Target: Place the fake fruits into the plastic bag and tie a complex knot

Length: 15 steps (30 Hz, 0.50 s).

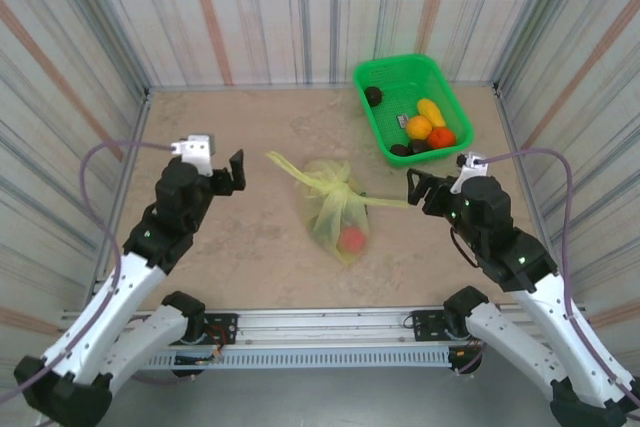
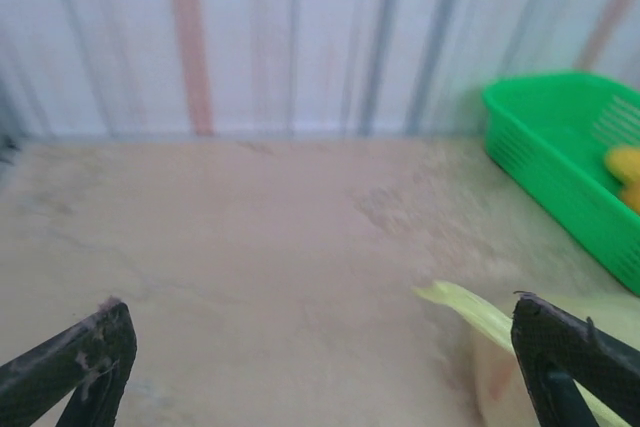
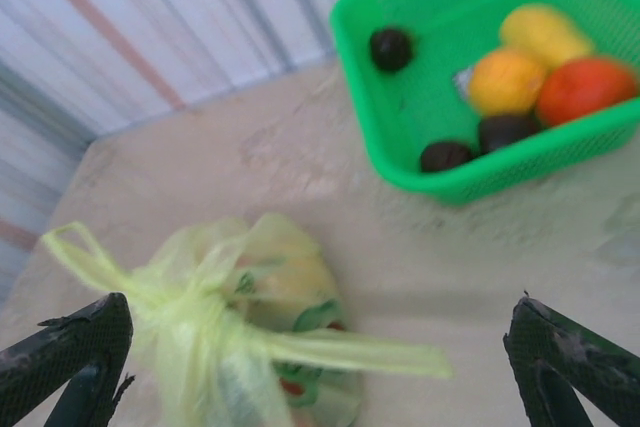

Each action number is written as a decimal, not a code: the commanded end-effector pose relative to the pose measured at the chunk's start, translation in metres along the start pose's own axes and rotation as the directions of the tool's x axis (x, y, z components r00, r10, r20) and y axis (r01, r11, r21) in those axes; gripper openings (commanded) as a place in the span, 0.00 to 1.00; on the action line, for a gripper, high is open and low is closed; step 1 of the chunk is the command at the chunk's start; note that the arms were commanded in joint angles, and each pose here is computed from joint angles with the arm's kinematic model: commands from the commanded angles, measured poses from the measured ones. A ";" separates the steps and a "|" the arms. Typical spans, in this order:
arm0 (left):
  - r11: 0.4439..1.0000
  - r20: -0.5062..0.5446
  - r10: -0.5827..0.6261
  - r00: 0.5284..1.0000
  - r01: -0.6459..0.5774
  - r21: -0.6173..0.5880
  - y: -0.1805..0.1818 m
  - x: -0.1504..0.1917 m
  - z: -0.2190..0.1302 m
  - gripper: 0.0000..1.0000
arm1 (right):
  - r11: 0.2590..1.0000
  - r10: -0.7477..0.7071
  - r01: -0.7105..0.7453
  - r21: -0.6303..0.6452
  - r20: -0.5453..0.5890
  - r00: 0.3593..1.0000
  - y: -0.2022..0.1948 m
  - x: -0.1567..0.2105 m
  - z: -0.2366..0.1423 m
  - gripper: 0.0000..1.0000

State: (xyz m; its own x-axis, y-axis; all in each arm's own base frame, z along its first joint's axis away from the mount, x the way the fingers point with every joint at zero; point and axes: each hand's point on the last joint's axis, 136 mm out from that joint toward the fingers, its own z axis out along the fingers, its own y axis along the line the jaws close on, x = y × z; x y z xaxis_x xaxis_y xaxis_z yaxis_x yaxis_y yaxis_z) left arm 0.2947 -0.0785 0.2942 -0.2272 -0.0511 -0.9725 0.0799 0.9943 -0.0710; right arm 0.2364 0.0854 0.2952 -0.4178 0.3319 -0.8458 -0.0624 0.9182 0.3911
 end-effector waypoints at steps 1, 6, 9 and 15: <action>0.981 0.163 0.067 0.984 -0.035 -0.192 0.036 -0.015 -0.012 0.99 | 0.970 -0.200 0.175 0.167 0.142 0.970 -0.025 -0.029 -0.005 0.99; 0.922 0.233 0.380 0.895 -0.388 -0.014 -0.004 0.008 0.020 0.99 | 0.913 -0.380 0.302 0.275 0.300 0.875 -0.043 -0.037 0.022 0.99; 0.925 0.032 0.374 0.927 -0.371 -0.077 0.026 0.047 0.058 0.99 | 0.916 -0.350 0.279 0.290 0.233 0.907 -0.073 -0.017 0.057 0.99; 0.961 -0.215 0.209 0.954 -0.241 -0.133 0.083 0.133 0.088 0.99 | 0.880 -0.224 0.211 0.426 -0.019 0.974 -0.161 0.042 0.110 0.99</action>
State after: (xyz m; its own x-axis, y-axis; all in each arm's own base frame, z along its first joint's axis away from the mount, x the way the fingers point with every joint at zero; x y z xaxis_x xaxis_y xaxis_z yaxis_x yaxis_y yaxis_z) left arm 0.3529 -0.0191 0.1532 -0.4017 0.2473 -0.8817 0.0127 0.9643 0.2647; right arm 0.3202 -0.0190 0.1684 -0.4176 0.0859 -0.9046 0.2508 0.9677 -0.0239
